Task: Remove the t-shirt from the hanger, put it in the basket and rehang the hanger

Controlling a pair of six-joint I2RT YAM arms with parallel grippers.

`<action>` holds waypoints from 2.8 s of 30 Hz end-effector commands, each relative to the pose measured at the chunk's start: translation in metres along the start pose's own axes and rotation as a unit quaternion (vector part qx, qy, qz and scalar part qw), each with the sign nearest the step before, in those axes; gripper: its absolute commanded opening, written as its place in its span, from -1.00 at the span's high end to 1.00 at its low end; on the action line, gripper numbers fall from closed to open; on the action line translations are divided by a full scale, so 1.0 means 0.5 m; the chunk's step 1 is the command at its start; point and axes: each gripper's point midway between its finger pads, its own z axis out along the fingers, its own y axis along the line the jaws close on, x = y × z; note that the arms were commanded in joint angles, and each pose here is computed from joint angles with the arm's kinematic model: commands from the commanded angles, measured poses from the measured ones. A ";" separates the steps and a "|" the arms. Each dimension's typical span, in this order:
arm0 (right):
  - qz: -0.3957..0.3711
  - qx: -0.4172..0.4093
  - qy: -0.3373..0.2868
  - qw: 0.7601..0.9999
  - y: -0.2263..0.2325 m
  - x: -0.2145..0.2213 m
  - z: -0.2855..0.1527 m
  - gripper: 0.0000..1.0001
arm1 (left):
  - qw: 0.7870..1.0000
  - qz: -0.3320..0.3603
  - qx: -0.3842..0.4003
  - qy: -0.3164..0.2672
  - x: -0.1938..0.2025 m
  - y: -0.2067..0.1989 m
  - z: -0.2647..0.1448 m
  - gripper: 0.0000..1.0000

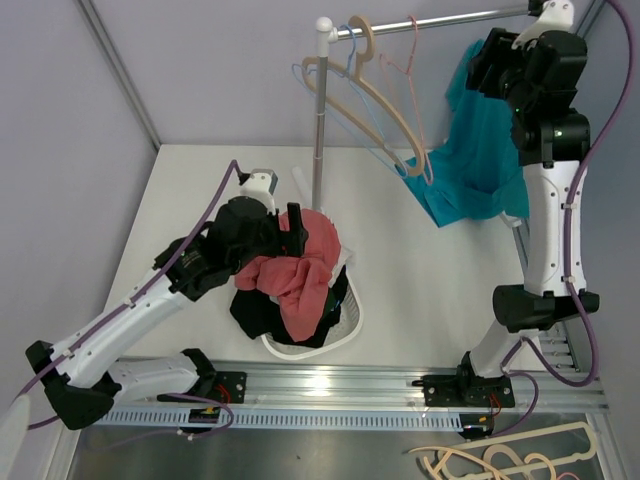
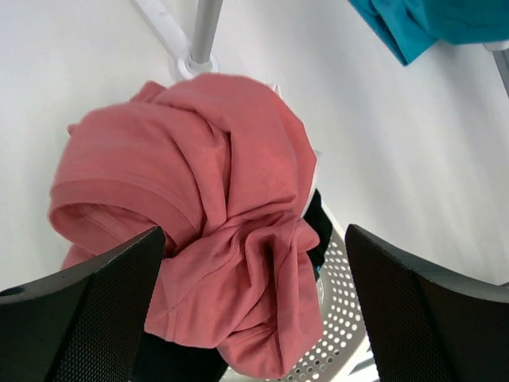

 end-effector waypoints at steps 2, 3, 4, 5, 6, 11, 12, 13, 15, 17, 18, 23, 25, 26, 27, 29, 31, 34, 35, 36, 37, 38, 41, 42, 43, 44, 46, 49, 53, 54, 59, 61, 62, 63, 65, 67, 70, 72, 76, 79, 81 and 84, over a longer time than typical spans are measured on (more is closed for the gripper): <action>-0.037 0.091 0.006 0.995 -0.092 -0.023 -0.018 -0.29 | 0.998 0.022 -0.007 -0.067 -0.100 0.004 -0.049 -0.99; -0.047 0.100 0.004 0.994 -0.102 -0.026 -0.020 -0.32 | 0.997 0.024 -0.010 -0.070 -0.108 0.006 -0.051 -0.99; -0.052 0.110 0.004 0.993 -0.120 -0.026 -0.019 -0.34 | 0.996 0.020 -0.005 -0.082 -0.127 -0.002 -0.057 -0.99; -0.054 0.109 0.003 0.993 -0.123 -0.025 -0.018 -0.35 | 0.996 0.023 -0.003 -0.083 -0.129 -0.004 -0.057 -0.99; -0.070 0.111 0.004 0.991 -0.131 -0.024 -0.016 -0.36 | 0.996 0.021 0.004 -0.090 -0.140 -0.010 -0.061 -0.99; -0.094 0.119 0.003 0.988 -0.179 -0.025 -0.004 -0.37 | 0.994 0.025 0.023 -0.101 -0.159 -0.030 -0.062 -0.99; -0.095 0.124 0.004 0.988 -0.193 -0.024 -0.001 -0.36 | 0.994 0.032 0.023 -0.098 -0.155 -0.031 -0.055 -0.99; -0.101 0.122 0.003 0.987 -0.196 -0.025 0.003 -0.36 | 0.994 0.033 0.024 -0.100 -0.156 -0.032 -0.052 -0.99; -0.107 0.128 0.005 0.986 -0.212 -0.020 0.014 -0.33 | 0.994 0.040 0.025 -0.098 -0.154 -0.035 -0.044 -0.99; -0.113 0.129 0.006 0.985 -0.222 -0.015 0.029 -0.32 | 0.994 0.045 0.027 -0.098 -0.149 -0.036 -0.036 -0.99; -0.114 0.129 0.005 0.985 -0.226 -0.014 0.035 -0.32 | 0.993 0.050 0.027 -0.101 -0.151 -0.037 -0.034 -0.99; -0.109 0.128 0.005 0.986 -0.255 -0.004 0.068 -0.29 | 0.993 0.053 0.016 -0.108 -0.157 -0.034 -0.021 -0.99; -0.103 0.128 0.004 0.986 -0.263 0.004 0.087 -0.29 | 0.993 0.049 0.008 -0.109 -0.158 -0.031 -0.017 -0.99; -0.101 0.131 0.003 0.986 -0.271 0.006 0.092 -0.27 | 0.993 0.045 0.004 -0.107 -0.155 -0.029 -0.014 -0.99; -0.100 0.132 0.002 0.986 -0.274 0.007 0.098 -0.26 | 0.994 0.044 0.002 -0.102 -0.146 -0.026 -0.010 -0.99; -0.097 0.131 -0.004 0.987 -0.281 0.008 0.112 -0.25 | 0.994 0.043 -0.002 -0.097 -0.136 -0.020 -0.006 -0.99; -0.093 0.128 -0.012 0.987 -0.288 0.005 0.127 -0.23 | 0.994 0.047 -0.012 -0.098 -0.131 -0.011 -0.002 -0.99; -0.083 0.114 -0.013 0.990 -0.288 0.005 0.140 -0.20 | 0.993 0.051 -0.021 -0.102 -0.135 -0.006 -0.002 -0.99; -0.081 0.117 -0.013 0.990 -0.296 0.008 0.149 -0.16 | 0.993 0.054 -0.023 -0.100 -0.134 -0.006 0.004 -0.99; -0.079 0.118 -0.009 0.990 -0.300 0.014 0.154 -0.15 | 0.993 0.055 -0.023 -0.099 -0.136 -0.008 0.007 -0.99; -0.078 0.118 -0.006 0.990 -0.303 0.020 0.158 -0.14 | 0.993 0.054 -0.019 -0.101 -0.140 -0.013 0.007 -0.99; -0.077 0.120 -0.004 0.990 -0.308 0.025 0.163 -0.08 | 0.993 0.056 -0.018 -0.101 -0.143 -0.016 0.009 -0.99; -0.074 0.117 -0.004 0.990 -0.312 0.030 0.170 0.09 | 0.994 0.059 -0.015 -0.095 -0.147 -0.027 0.021 -0.99; -0.074 0.119 -0.005 0.990 -0.314 0.030 0.172 0.15 | 0.994 0.061 -0.014 -0.093 -0.147 -0.030 0.026 -0.99; -0.074 0.120 -0.004 0.990 -0.315 0.032 0.173 0.31 | 0.994 0.061 -0.013 -0.092 -0.146 -0.032 0.029 -0.99; -0.074 0.123 -0.005 0.990 -0.319 0.031 0.174 0.37 | 0.994 0.063 -0.011 -0.091 -0.145 -0.034 0.032 -0.99; -0.072 0.128 -0.005 0.989 -0.325 0.033 0.175 0.44 | 0.994 0.064 -0.012 -0.088 -0.142 -0.034 0.037 -0.99; -0.069 0.127 -0.005 0.989 -0.327 0.034 0.177 0.66 | 0.994 0.065 -0.014 -0.087 -0.138 -0.032 0.038 -0.99; -0.062 0.121 -0.018 0.990 -0.318 0.018 0.171 0.91 | 0.994 0.068 -0.015 -0.090 -0.139 -0.029 0.035 -0.99; -0.061 0.119 -0.022 0.991 -0.316 0.013 0.169 0.93 | 0.993 0.068 -0.016 -0.092 -0.141 -0.028 0.033 -0.99; -0.049 0.096 -0.061 0.992 -0.283 -0.044 0.143 1.00 | 0.993 0.066 -0.012 -0.094 -0.138 -0.024 0.023 -0.99; -0.040 0.088 -0.082 0.992 -0.265 -0.076 0.119 1.00 | 0.993 0.064 -0.010 -0.097 -0.135 -0.020 0.014 -0.99; -0.038 0.081 -0.087 0.992 -0.257 -0.083 0.114 1.00 | 0.993 0.062 -0.009 -0.099 -0.135 -0.020 0.011 -0.99; -0.037 0.073 -0.093 0.992 -0.250 -0.090 0.110 1.00 | 0.993 0.060 -0.006 -0.103 -0.137 -0.018 0.003 -0.99; -0.035 0.058 -0.107 0.992 -0.230 -0.113 0.089 1.00 | 0.993 0.057 -0.004 -0.103 -0.129 -0.014 0.000 -0.99; -0.034 0.050 -0.113 0.992 -0.219 -0.126 0.076 1.00 | 0.993 0.053 0.001 -0.109 -0.132 -0.013 -0.013 -0.99; -0.020 0.031 -0.126 0.991 -0.199 -0.144 0.065 1.00 | 0.992 0.049 0.004 -0.112 -0.127 -0.010 -0.019 -0.99; -0.013 0.012 -0.122 0.992 -0.183 -0.144 0.062 1.00 | 0.992 0.051 0.007 -0.111 -0.123 -0.009 -0.021 -0.99; 0.012 -0.020 -0.105 0.994 -0.145 -0.133 0.042 1.00 | 0.991 0.061 0.024 -0.118 -0.127 -0.021 -0.033 -0.99; 0.018 -0.013 -0.098 0.995 -0.127 -0.123 0.013 1.00 | 0.983 0.116 0.007 -0.145 -0.131 -0.043 -0.046 -0.97; 0.022 -0.006 -0.083 0.996 -0.109 -0.092 0.011 1.00 | 0.977 0.141 -0.029 -0.154 -0.132 -0.046 -0.040 -0.99; 0.023 0.011 -0.085 0.996 -0.079 -0.089 -0.033 1.00 | 0.974 0.163 -0.005 -0.155 -0.115 -0.097 -0.037 -0.99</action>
